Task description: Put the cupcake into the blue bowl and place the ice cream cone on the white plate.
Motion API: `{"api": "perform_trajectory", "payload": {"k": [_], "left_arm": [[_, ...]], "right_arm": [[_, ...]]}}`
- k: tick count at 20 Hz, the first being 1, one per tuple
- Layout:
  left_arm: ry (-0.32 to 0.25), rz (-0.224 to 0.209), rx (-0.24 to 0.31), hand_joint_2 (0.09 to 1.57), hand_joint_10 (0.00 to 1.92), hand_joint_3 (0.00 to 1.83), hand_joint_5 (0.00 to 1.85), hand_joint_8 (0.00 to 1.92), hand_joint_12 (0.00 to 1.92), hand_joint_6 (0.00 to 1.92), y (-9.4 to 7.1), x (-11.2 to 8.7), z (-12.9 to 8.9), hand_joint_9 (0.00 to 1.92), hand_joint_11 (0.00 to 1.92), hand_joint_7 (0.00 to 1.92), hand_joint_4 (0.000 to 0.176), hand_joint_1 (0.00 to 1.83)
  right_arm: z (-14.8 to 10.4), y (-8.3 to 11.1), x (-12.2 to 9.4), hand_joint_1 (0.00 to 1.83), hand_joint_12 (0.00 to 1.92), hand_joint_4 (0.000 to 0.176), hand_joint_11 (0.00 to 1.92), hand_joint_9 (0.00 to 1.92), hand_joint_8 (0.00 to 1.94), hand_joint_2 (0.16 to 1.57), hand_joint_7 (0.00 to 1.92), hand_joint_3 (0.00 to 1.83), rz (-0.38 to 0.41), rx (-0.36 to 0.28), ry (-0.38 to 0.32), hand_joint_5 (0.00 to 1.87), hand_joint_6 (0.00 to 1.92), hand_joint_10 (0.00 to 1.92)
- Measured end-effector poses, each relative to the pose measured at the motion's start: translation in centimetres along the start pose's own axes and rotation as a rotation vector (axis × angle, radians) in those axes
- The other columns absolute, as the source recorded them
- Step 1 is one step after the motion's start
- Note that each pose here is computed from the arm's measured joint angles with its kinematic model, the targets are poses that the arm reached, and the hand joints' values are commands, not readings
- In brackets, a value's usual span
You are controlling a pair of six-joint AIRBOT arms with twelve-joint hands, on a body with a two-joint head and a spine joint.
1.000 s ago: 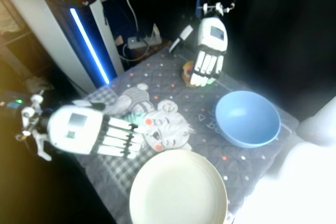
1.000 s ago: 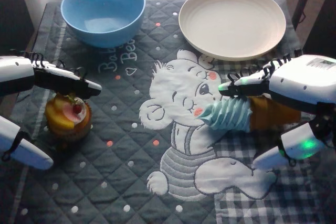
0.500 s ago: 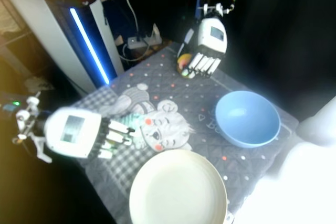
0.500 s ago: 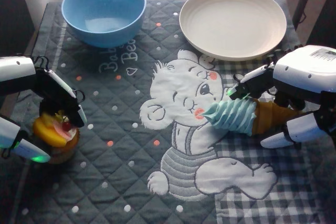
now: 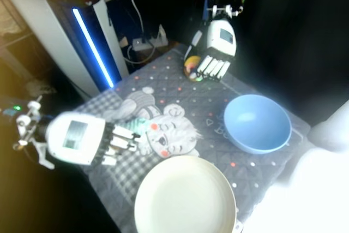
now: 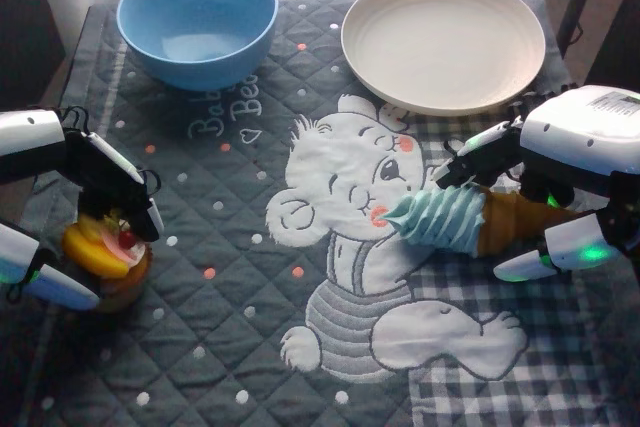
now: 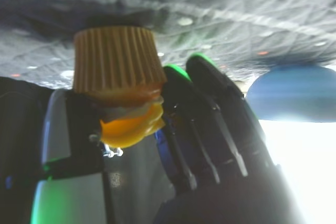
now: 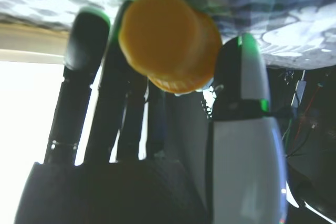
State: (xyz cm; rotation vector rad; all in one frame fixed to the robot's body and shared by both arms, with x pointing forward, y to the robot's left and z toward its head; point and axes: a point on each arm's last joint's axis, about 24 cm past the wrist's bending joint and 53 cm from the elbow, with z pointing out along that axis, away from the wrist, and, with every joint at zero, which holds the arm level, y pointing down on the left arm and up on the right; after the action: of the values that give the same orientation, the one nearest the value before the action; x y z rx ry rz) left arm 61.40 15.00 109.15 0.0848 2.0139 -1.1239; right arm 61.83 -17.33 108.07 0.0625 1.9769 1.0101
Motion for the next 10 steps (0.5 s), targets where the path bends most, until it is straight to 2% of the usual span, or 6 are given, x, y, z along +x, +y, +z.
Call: {"api": "perform_trajectory", "payload": {"k": [2,4,6,8,9,10], "left_arm": [[-0.012,-0.005,0.002,1.07,1.06,0.00,1.05,0.70,1.17,0.86,0.0,-0.2,-0.1,1.04,0.85,1.05,0.000,1.39],[-0.012,-0.005,0.001,1.08,1.12,0.00,1.03,0.77,1.23,0.88,0.1,-0.2,-0.1,1.00,0.80,1.01,0.000,1.38],[-0.034,-0.012,-0.003,1.09,1.14,0.00,1.03,0.77,1.25,0.91,0.4,-0.7,-0.3,0.97,0.77,0.99,0.000,1.38],[-0.058,-0.015,-0.003,1.08,1.08,0.00,1.03,0.70,1.16,0.92,0.5,-1.4,-0.4,1.00,0.80,1.04,0.000,1.38],[-0.081,-0.021,0.011,1.05,0.99,0.00,1.07,0.59,1.05,0.87,0.2,-2.1,-0.8,1.05,0.85,1.11,0.000,1.39],[-0.106,-0.018,0.018,1.05,0.99,0.00,1.07,0.59,1.05,0.87,0.0,-3.0,-1.3,1.05,0.85,1.11,0.000,1.39]], "right_arm": [[0.0,0.2,-0.1,1.28,1.34,0.000,1.07,1.28,0.83,1.08,1.17,0.00,0.002,-0.009,-0.007,0.95,0.88,0.67],[0.0,0.2,-0.2,1.27,1.32,0.000,1.04,1.27,0.83,1.09,1.16,0.00,0.004,-0.008,-0.010,0.94,0.91,0.61],[0.0,0.5,-0.6,1.27,1.34,0.000,1.01,1.25,0.90,1.09,1.14,0.00,0.009,-0.020,-0.025,0.96,0.83,0.64],[-0.2,1.0,-1.2,1.28,1.37,0.000,1.01,1.26,0.91,1.08,1.15,0.00,0.010,-0.041,-0.047,0.98,0.76,0.66],[-0.4,1.9,-1.7,1.28,1.36,0.000,1.09,1.30,0.85,1.07,1.18,0.00,0.013,-0.071,-0.070,0.99,0.78,0.64],[-0.5,2.6,-2.3,1.28,1.36,0.000,1.09,1.30,0.85,1.07,1.18,0.00,0.009,-0.099,-0.090,0.99,0.78,0.64]]}}
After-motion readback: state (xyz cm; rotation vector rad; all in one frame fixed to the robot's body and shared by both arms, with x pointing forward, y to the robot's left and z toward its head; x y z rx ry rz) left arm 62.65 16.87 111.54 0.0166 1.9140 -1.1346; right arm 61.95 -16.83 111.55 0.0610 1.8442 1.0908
